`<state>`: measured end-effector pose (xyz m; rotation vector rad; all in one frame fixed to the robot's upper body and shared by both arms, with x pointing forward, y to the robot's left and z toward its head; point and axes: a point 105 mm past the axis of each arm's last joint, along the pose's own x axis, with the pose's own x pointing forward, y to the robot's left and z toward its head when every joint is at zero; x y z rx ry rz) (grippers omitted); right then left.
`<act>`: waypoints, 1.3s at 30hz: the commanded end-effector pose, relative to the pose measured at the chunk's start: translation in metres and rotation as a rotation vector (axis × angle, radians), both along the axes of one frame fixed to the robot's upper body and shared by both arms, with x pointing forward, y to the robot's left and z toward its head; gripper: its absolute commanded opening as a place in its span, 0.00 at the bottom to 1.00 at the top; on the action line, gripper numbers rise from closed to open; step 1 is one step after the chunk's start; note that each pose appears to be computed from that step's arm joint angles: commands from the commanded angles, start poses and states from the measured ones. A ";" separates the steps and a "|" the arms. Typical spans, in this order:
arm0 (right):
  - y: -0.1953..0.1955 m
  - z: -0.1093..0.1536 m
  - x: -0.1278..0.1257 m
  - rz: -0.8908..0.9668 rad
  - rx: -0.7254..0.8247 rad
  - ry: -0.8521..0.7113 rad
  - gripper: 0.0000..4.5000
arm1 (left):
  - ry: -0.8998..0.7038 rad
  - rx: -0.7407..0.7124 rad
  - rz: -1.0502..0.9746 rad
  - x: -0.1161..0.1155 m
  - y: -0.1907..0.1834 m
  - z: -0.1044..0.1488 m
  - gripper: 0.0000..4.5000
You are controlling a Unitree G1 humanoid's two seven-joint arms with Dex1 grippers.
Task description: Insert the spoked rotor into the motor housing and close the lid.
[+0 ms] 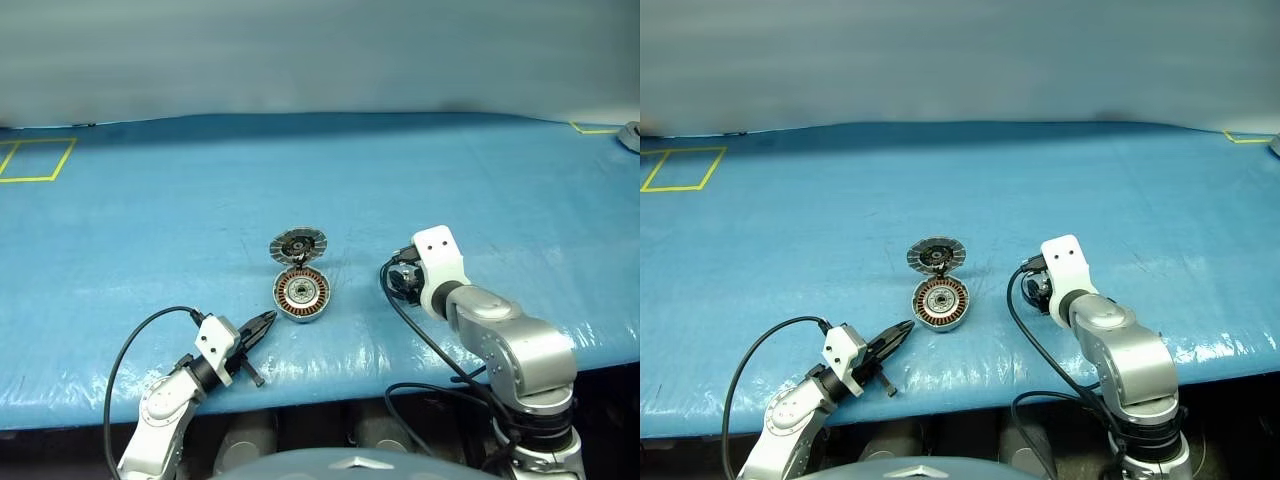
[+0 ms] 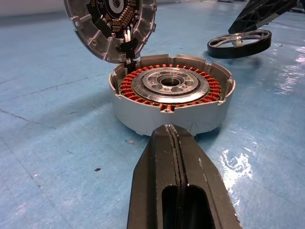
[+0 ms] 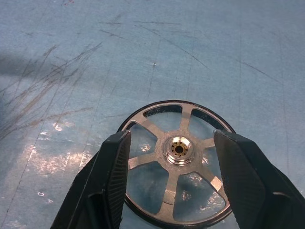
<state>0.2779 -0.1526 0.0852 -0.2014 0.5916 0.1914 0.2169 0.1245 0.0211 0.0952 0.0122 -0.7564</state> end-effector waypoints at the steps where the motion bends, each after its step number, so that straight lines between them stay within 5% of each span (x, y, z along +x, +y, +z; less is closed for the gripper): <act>1: -0.001 -0.001 -0.002 -0.041 -0.007 -0.005 0.64 | -0.018 -0.008 -0.008 -0.001 -0.002 0.005 0.00; 14: -0.010 -0.026 -0.010 -0.143 0.015 0.074 0.64 | -0.019 -0.011 -0.018 -0.002 -0.006 0.007 0.00; 19: -0.007 -0.029 -0.011 -0.137 0.041 0.084 0.39 | -0.017 -0.009 -0.015 -0.002 -0.006 0.008 0.00; 23: -0.006 -0.029 -0.012 -0.127 0.055 0.088 0.30 | -0.013 -0.008 -0.013 -0.003 -0.006 0.008 0.00; 31: -0.011 0.008 0.000 -0.008 -0.028 -0.045 0.30 | -0.005 -0.002 -0.017 -0.003 -0.006 0.008 0.00; 39: -0.001 0.018 0.001 0.093 -0.039 -0.079 0.29 | -0.007 0.000 -0.014 -0.002 -0.007 0.008 0.00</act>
